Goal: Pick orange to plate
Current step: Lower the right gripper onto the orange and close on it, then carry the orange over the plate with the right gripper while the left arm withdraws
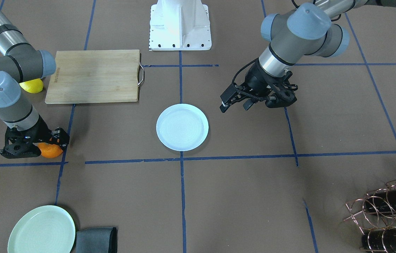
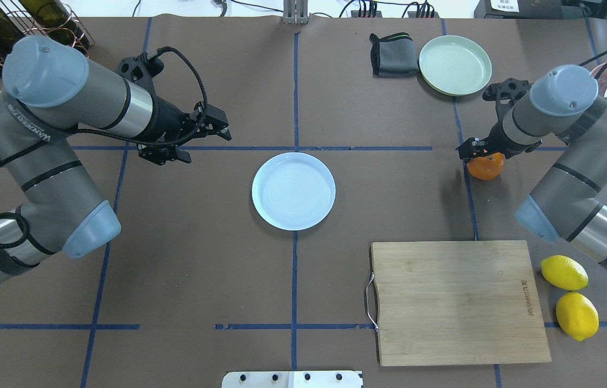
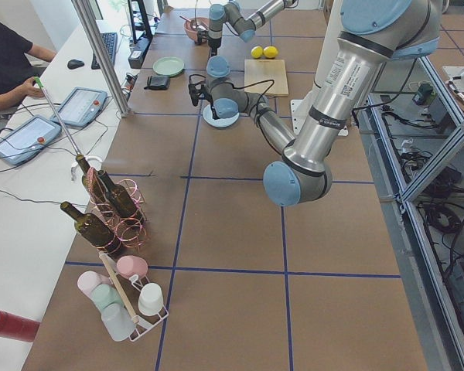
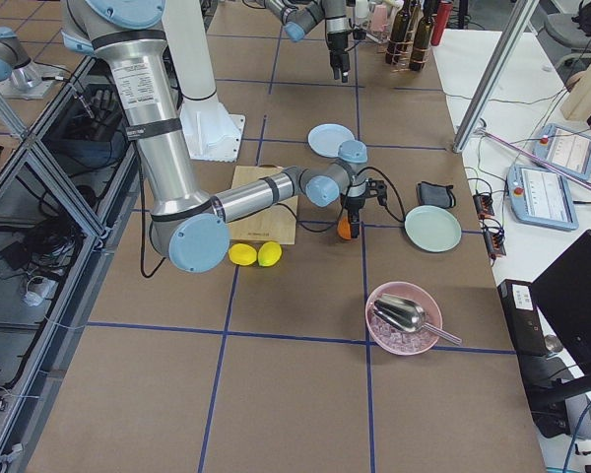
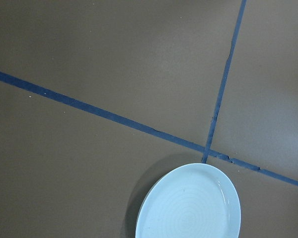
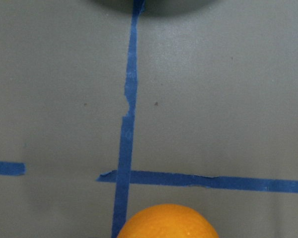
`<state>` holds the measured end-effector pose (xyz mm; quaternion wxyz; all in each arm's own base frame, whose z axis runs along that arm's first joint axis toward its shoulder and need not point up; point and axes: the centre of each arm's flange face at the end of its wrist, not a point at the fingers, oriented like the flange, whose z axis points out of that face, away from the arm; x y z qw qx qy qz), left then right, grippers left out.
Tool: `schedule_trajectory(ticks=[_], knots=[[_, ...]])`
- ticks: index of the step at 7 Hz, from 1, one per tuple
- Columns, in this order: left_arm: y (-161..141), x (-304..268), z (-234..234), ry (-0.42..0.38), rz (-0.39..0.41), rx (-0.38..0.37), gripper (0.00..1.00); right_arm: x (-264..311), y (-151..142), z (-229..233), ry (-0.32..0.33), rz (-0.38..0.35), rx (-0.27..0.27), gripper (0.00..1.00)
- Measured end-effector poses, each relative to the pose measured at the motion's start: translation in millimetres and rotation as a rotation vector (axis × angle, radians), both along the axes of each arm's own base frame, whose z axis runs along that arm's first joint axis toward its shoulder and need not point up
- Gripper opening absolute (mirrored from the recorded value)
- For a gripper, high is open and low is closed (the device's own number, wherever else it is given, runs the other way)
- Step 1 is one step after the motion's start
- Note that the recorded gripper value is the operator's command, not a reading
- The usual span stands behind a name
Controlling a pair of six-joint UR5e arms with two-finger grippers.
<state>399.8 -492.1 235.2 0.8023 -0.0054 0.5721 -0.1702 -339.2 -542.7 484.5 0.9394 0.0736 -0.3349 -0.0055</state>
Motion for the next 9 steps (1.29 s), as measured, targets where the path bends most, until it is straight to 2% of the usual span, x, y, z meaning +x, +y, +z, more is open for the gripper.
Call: schedule_trajectory(ticks=[1, 2, 3, 5, 7, 9], knots=[[-0.1, -0.1, 0.0, 0.0, 0.0, 0.0, 1.0, -0.5, 0.2, -0.5, -0.001, -0.003, 0.0, 0.72], [-0.1, -0.2, 0.0, 0.0, 0.0, 0.0, 1.0, -0.6, 0.6, -0.4, -0.002, -0.006, 0.0, 0.29], [-0.1, -0.2, 0.0, 0.0, 0.0, 0.0, 1.0, -0.3, 1.2, -0.1, -0.003, -0.009, 0.0, 0.0], [0.1, -0.5, -1.0, 0.002, 0.0, 0.001, 1.0, 4.4, 1.2, -8.1, -0.016, -0.011, 0.014, 0.0], [3.2, -9.5, 1.6, -0.002, 0.003, 0.033, 1.0, 31.0, -2.5, -45.1, -0.082, 0.015, 0.037, 0.0], [7.2, -41.8, 14.3, -0.043, 0.023, 0.189, 1.0, 47.0, -6.3, -80.9, -0.173, 0.031, 0.016, 0.0]])
